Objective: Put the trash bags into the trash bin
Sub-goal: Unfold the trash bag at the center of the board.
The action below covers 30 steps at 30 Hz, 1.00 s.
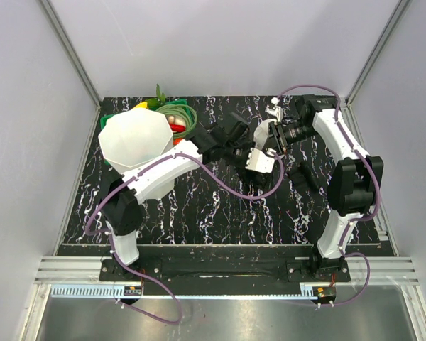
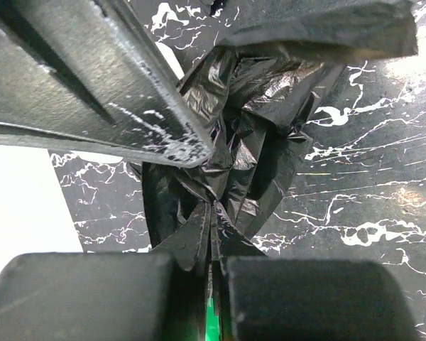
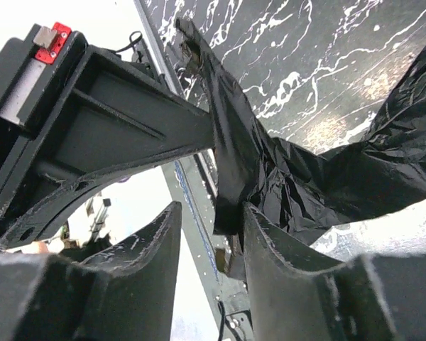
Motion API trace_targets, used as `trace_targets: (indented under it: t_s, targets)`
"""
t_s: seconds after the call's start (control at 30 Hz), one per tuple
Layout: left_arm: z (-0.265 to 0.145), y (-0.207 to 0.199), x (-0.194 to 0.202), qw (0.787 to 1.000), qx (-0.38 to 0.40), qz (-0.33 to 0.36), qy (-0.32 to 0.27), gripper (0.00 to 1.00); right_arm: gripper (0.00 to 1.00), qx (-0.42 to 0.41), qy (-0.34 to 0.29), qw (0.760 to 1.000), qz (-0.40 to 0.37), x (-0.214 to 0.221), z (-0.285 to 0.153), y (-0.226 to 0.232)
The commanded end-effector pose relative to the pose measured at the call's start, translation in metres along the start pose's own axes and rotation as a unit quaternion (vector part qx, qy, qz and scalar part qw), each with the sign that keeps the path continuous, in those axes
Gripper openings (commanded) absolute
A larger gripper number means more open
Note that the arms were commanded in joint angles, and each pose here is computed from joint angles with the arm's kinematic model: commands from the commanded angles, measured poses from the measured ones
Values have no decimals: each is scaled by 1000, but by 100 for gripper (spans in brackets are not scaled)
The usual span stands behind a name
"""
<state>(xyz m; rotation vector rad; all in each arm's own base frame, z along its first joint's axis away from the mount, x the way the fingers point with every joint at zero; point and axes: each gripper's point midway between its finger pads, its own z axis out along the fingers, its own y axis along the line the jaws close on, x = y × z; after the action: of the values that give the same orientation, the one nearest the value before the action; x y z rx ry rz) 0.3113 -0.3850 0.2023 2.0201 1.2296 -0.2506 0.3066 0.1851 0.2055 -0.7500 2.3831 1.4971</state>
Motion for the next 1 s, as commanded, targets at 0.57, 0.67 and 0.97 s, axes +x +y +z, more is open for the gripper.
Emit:
trace_targets:
  t_s: [0.57,0.67,0.97]
  targets:
    - [-14,0,-18,1000,-6,29,-7,0,54,69,6,997,-29,-23,0,-7]
    - [-10,0,-16,999,-6,33,-3,0,54,68,14,997,-31,-19,5,-4]
    - [-8,-2,-14,999,-3,36,0,0,50,81,28,996,-28,-16,14,-11]
